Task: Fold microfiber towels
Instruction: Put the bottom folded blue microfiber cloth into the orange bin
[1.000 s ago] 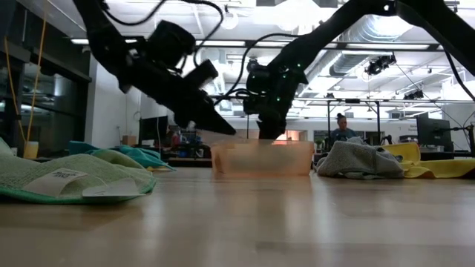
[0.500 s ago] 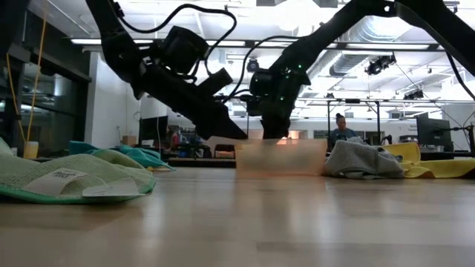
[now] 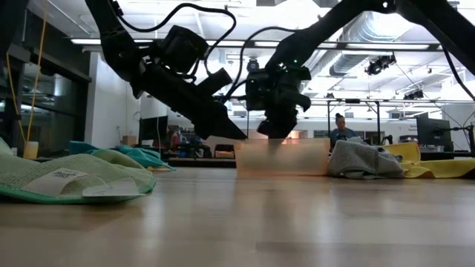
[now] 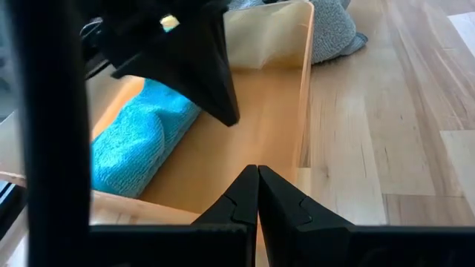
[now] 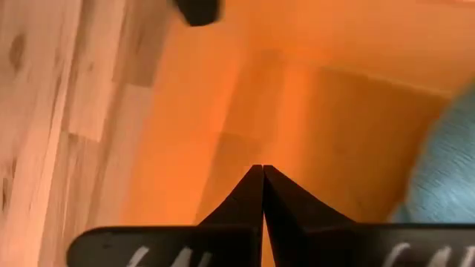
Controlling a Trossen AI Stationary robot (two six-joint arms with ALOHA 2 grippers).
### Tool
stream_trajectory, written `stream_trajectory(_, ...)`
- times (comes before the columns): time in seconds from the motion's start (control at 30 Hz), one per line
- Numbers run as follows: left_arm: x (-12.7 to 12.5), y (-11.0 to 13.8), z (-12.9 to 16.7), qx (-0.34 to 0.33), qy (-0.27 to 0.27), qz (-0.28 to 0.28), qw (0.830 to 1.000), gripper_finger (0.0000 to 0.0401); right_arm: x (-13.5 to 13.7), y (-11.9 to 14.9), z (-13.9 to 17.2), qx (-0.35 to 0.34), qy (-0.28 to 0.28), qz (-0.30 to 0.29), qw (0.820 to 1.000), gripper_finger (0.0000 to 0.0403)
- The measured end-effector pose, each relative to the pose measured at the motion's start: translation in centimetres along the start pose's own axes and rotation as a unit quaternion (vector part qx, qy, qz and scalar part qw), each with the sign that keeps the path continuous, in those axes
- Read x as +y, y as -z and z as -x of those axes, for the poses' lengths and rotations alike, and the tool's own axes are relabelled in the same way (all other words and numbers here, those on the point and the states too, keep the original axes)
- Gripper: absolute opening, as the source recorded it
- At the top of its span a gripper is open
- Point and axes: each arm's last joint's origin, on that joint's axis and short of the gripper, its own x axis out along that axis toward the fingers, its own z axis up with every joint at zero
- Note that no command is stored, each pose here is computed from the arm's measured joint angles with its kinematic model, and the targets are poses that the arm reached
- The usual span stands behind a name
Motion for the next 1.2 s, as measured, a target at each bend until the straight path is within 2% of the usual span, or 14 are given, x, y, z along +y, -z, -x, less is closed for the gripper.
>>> stream_trajectory(0.1, 0.0, 0.0, 0.0, -0.001, 0.000, 0.001, 1.000, 0.0000, 0.0, 0.0, -0.5, 0.011, 0.022, 0.007, 1.000, 0.0000)
stream_trajectory(0.23, 0.0, 0.0, 0.0, -0.002, 0.001, 0.008, 1.000, 0.0000, -0.4, 0.1, -0.8, 0.042, 0.084, 0.000, 0.996, 0.0000)
stream_trajectory(0.33, 0.0, 0.0, 0.0, -0.002, 0.001, 0.008, 1.000, 0.0000, -1.0, -0.1, -0.6, 0.034, 0.122, -0.016, 0.992, 0.0000)
stream_trajectory(0.63, -0.1, 0.0, 0.0, -0.005, 0.016, 0.009, 1.000, 0.0000, -3.0, 1.0, 0.5, 0.033, 0.189, -0.095, 0.977, 0.0000)
stream_trajectory(0.9, -0.1, 0.0, 0.0, -0.005, 0.020, 0.010, 1.000, 0.0000, -4.9, 1.5, 1.6, 0.016, 0.257, -0.105, 0.961, 0.0000)
stream_trajectory(1.2, -0.2, 0.0, 0.0, -0.004, 0.021, 0.009, 1.000, 0.0000, -6.1, 1.6, 2.4, -0.017, 0.300, -0.132, 0.945, 0.0000)
